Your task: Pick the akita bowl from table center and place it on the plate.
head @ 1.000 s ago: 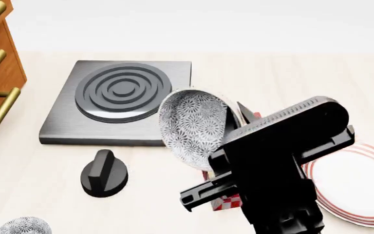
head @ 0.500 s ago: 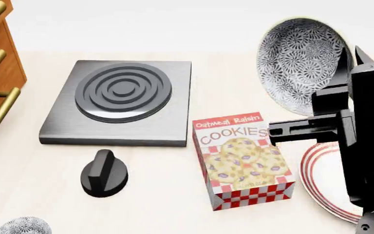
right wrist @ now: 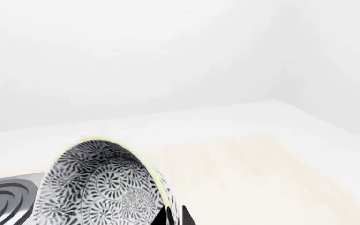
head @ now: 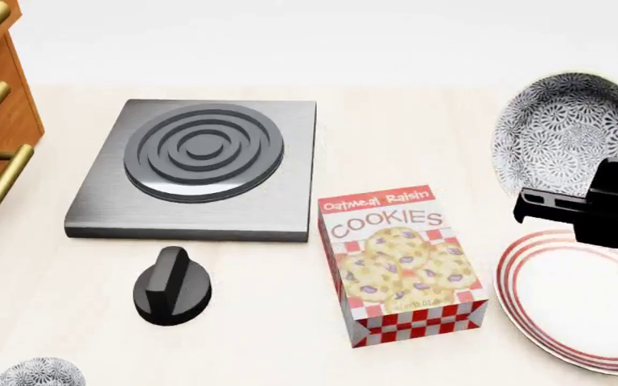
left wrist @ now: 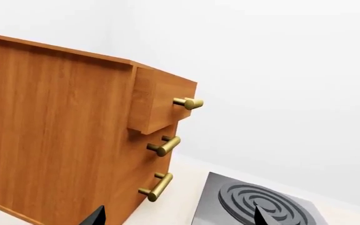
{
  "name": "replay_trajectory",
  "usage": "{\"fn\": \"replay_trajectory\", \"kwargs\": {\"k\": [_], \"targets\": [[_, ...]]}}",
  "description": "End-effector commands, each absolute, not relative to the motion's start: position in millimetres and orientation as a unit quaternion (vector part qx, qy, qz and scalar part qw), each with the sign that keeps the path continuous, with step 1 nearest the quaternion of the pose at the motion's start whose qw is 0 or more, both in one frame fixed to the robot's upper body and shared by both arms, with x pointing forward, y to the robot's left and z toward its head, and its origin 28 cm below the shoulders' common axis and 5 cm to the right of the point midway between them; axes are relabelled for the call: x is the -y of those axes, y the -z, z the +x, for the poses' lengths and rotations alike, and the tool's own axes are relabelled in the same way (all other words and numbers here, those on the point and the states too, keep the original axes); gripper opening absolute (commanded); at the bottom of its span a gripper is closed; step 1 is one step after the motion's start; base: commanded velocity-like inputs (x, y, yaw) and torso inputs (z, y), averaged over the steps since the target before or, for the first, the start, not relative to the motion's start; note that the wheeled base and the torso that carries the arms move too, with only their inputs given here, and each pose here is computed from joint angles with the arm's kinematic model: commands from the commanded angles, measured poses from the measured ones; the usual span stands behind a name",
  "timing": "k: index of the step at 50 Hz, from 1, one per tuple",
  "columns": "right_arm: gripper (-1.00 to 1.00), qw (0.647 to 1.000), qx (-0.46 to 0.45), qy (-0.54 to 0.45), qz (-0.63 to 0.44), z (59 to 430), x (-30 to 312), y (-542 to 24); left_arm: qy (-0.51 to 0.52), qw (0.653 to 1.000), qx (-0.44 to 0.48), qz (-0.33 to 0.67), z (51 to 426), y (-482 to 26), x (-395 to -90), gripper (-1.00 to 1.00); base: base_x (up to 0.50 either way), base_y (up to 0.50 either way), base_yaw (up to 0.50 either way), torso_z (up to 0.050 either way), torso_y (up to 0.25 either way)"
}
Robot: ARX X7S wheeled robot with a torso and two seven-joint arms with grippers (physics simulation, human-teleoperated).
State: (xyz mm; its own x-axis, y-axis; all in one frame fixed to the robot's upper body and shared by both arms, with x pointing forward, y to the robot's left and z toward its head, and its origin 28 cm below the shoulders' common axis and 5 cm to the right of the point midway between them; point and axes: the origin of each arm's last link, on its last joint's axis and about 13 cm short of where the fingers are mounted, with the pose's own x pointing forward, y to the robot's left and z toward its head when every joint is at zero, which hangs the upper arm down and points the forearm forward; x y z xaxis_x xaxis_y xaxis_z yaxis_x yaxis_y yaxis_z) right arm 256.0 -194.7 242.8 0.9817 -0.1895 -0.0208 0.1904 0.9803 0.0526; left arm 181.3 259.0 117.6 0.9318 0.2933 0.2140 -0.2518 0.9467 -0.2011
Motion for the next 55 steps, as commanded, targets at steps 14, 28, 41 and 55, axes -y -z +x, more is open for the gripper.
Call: {"fn": "replay_trajectory", "kwargs": {"k": [14,28,41,55], "targets": [[-1.00,0.980,-0.057,0.097,0.165,265.1,213.3,-253.7,-0.139,0.979,0.121,-0.090,182.5,-118.7,-260.0,1.00,0.00,0.00,0.00,0.000,0.001],[-1.00,0.935,-0.204,0.125,0.263,284.6,232.1,-275.3,-0.147,0.974,0.150,-0.082,181.0,-117.6,-260.7,1.00,0.00,0.00,0.00,0.000,0.000],[-1.00,0.905,-0.233,0.142,0.326,300.1,242.9,-267.4,-0.154,0.974,0.160,-0.054,177.7,-114.6,-261.2,1.00,0.00,0.00,0.00,0.000,-0.015],[-1.00,0.898,-0.220,0.152,0.350,306.3,247.3,-268.2,-0.141,0.974,0.161,-0.072,176.4,-118.0,-262.1,1.00,0.00,0.00,0.00,0.003,-0.146]]}}
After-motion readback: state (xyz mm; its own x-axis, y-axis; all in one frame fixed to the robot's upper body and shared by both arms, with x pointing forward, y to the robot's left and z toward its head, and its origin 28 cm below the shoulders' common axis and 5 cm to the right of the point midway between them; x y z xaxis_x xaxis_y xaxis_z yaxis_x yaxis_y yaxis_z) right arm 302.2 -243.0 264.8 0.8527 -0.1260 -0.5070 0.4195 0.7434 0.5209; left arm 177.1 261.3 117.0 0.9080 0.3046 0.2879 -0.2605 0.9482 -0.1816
